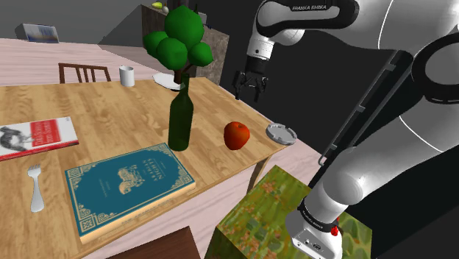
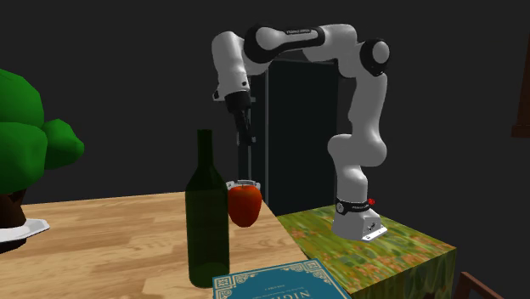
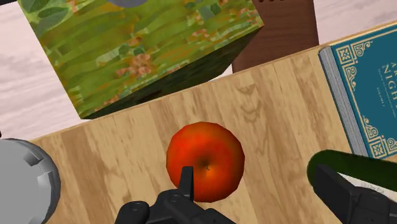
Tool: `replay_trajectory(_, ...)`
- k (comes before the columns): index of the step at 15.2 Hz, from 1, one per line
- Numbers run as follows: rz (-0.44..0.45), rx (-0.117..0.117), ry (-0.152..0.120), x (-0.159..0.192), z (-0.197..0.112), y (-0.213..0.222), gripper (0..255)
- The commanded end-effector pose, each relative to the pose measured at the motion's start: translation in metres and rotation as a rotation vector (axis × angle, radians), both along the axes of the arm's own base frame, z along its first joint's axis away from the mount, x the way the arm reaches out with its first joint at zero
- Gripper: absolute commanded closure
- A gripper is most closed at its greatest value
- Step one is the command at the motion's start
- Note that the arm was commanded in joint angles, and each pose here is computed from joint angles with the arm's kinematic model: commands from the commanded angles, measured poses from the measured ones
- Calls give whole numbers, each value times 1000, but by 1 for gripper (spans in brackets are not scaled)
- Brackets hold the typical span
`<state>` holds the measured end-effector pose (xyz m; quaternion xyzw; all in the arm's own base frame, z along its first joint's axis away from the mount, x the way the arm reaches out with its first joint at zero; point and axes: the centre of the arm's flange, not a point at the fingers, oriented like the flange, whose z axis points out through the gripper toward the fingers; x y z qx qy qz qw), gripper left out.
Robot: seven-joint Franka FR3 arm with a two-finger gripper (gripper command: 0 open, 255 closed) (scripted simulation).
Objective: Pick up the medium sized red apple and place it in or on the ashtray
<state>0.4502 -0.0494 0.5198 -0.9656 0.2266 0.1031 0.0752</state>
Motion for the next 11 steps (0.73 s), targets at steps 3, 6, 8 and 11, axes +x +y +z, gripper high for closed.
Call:
replay_trajectory(3,-127,26,119,31,-49,-32,0)
replay_trajectory(6,-215,45,201,47,-86,-53,0)
replay_trajectory(8,-215,45,201,44,-96,-50,0)
replay_trajectory(11,-215,45,201,39,-110,-46,0)
